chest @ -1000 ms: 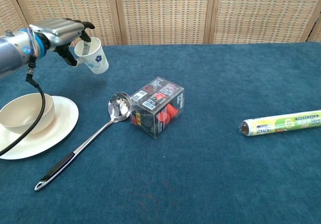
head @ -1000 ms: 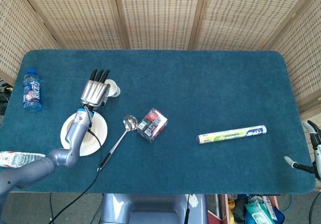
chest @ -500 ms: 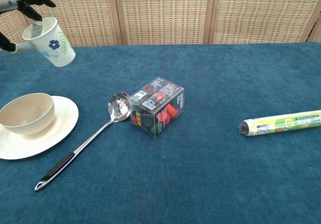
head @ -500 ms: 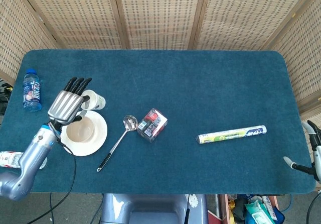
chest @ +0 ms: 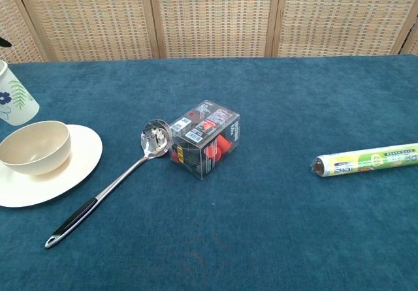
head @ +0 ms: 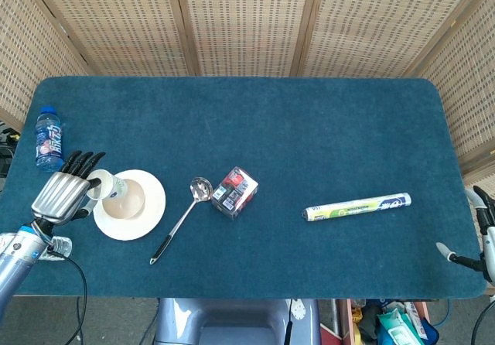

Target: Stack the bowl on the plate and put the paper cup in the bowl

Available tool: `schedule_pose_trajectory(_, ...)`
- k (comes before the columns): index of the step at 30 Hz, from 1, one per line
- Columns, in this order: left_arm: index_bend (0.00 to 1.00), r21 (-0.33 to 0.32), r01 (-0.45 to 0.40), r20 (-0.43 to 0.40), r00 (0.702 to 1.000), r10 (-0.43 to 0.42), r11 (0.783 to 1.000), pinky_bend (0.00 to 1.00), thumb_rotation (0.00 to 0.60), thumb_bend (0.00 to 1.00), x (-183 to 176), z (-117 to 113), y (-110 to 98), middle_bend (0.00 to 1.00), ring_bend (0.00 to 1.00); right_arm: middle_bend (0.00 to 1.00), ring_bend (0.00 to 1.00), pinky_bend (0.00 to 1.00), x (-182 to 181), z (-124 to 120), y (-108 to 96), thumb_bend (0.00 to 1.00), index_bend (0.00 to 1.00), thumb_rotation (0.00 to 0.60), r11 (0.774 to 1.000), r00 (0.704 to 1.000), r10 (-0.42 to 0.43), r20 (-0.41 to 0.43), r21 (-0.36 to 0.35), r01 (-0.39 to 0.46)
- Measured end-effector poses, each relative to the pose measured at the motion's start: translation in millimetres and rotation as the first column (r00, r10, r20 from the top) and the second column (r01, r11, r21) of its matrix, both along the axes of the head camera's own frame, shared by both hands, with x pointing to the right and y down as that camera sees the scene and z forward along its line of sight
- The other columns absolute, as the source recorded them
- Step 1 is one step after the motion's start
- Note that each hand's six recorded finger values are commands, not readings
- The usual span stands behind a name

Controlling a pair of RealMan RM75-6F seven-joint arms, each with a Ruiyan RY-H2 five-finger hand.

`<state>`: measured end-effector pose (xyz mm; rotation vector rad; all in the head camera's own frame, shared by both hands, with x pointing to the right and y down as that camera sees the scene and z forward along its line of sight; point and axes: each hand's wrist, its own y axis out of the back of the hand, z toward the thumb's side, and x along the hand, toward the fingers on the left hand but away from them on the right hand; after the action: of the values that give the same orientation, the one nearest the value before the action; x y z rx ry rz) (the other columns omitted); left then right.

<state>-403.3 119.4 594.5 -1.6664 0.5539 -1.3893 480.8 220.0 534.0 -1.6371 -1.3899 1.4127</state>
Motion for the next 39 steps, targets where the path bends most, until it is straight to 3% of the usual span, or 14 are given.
schedule_pose_trajectory(27, 0.7, -0.093, -0.003, 0.057, 0.998, 0.008, 0.996, 0.0, 0.6, 0.46, 3, 51, 16, 0.03, 0.0, 0.0, 0.0, 0.0, 3, -3, 1, 0.14, 0.01, 0.6, 1.0, 1.0, 0.01, 0.016, 0.008, -0.01)
schedule_pose_trajectory(39, 0.44, -0.108, 0.007, 0.078, 0.997, 0.002, 0.994, 0.0, 0.6, 0.46, 9, 70, 18, 0.0, 0.0, 0.0, 0.0, 0.0, 3, -5, 1, 0.14, 0.01, 0.6, 1.0, 1.0, 0.009, 0.017, 0.015, -0.01)
